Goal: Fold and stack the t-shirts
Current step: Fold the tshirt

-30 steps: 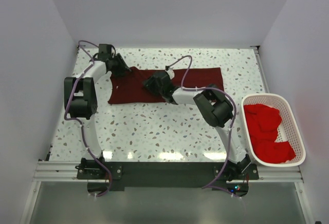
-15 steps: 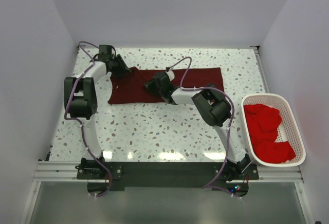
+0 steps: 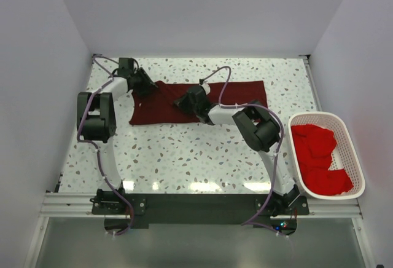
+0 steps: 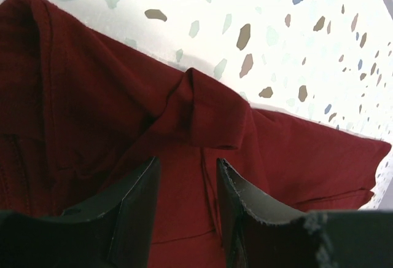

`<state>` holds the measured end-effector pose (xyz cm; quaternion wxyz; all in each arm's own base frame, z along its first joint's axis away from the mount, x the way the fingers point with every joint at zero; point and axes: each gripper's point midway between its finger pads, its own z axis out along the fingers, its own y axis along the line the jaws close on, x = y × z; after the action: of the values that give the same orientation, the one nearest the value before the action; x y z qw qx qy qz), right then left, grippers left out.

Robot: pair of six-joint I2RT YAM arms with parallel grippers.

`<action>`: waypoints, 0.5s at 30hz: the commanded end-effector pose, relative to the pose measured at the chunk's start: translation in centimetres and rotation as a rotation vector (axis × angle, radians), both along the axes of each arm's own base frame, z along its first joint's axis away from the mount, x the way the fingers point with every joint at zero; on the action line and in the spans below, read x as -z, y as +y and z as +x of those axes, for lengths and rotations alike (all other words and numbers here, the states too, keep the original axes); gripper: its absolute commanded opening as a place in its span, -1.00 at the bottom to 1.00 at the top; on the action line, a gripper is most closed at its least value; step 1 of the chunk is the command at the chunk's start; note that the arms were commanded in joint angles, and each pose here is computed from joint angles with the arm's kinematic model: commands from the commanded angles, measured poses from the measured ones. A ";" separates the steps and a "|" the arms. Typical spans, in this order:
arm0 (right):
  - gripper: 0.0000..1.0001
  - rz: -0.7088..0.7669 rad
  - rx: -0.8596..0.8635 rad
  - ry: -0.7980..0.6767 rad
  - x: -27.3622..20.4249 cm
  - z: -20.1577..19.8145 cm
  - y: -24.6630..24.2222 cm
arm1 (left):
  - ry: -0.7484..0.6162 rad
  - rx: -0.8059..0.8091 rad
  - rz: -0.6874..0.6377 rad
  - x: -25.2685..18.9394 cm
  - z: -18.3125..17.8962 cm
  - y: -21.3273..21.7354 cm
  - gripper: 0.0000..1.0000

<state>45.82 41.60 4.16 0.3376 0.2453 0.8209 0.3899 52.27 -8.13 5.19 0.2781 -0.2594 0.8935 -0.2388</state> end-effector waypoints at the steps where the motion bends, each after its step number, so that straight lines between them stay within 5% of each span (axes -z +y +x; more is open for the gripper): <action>1: -1.00 0.040 -0.029 -0.105 -5.2 0.9 0.3 | -0.097 -0.078 -0.072 -2.7 1.5 0.0 -0.07; 15: -1.00 0.049 -0.082 -0.088 -4.2 0.9 0.9 | -0.264 -0.144 -0.228 -5.5 2.2 -0.9 -0.05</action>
<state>45.64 41.73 4.99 0.3266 0.2164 0.8254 0.4064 52.41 -9.06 4.74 0.3028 -0.3275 0.8429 -0.3010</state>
